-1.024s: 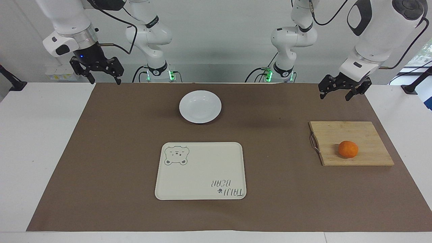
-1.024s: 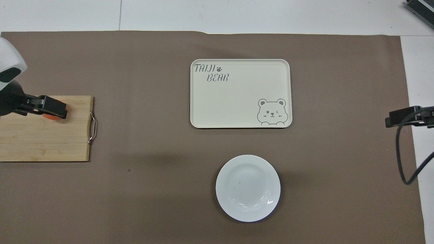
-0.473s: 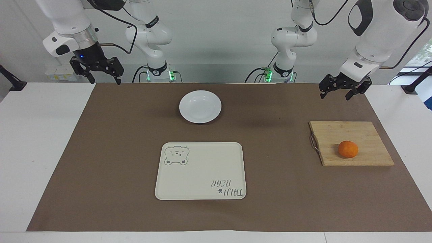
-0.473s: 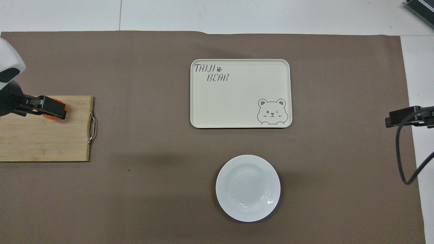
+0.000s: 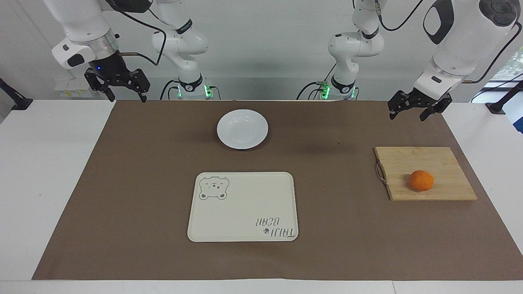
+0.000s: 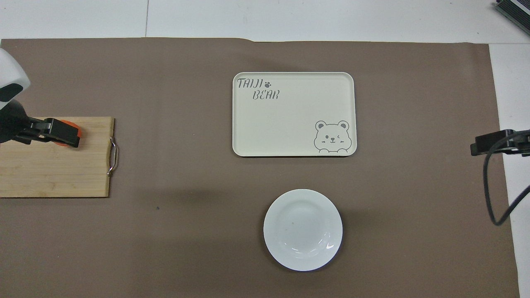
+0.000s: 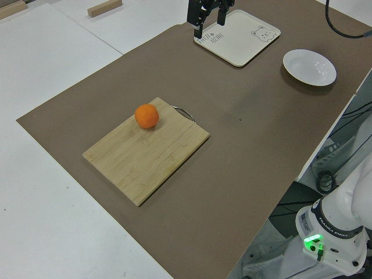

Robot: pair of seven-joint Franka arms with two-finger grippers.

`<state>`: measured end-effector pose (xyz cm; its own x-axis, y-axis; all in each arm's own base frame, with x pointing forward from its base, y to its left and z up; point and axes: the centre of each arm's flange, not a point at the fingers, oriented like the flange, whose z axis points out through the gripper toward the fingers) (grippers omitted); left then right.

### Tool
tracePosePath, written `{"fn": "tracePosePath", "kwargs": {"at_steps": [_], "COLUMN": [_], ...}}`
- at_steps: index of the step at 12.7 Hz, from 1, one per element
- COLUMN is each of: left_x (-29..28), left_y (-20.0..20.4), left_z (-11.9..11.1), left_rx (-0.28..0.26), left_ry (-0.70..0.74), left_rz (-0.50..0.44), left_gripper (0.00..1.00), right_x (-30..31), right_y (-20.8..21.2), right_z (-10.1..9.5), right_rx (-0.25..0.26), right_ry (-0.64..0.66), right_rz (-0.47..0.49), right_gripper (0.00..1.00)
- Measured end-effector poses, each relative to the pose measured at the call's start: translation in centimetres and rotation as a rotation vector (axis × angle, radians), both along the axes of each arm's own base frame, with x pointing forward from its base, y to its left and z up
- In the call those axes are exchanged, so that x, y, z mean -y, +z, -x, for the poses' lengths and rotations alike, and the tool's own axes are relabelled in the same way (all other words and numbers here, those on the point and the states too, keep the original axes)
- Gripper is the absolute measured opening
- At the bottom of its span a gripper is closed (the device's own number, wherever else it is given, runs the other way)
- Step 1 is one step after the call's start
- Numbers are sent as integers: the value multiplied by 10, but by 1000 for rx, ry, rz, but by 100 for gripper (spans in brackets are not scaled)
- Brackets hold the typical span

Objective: Place orange and plate with both arms
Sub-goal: 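Close the left gripper on the orange on the wooden board, then lift the orange off the board with the left gripper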

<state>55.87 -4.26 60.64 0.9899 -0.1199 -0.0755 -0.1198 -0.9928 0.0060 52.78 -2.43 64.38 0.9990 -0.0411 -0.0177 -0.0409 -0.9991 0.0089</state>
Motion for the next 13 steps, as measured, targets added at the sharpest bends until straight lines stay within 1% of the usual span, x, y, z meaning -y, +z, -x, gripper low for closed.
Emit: {"fn": "tracePosePath", "kwargs": {"at_steps": [4, 7, 10, 13], "left_x": [-18, -38, -70, -97], "left_y": [-6, -22, -43, -67], "left_z": [-4, -14, -30, -47], "left_rx": [-11, -26, -16, 5], "left_ry": [31, 27, 2, 5], "left_rz": [0, 4, 13, 17], "left_gripper": [100, 100, 100, 100], "right_x": [0, 0, 0, 0], "right_y": [0, 0, 0, 0], "right_z": [0, 0, 0, 0], "right_rx": [0, 0, 0, 0], "right_ry": [0, 0, 0, 0], "right_rz": [0, 0, 0, 0], "right_gripper": [100, 100, 100, 100]}}
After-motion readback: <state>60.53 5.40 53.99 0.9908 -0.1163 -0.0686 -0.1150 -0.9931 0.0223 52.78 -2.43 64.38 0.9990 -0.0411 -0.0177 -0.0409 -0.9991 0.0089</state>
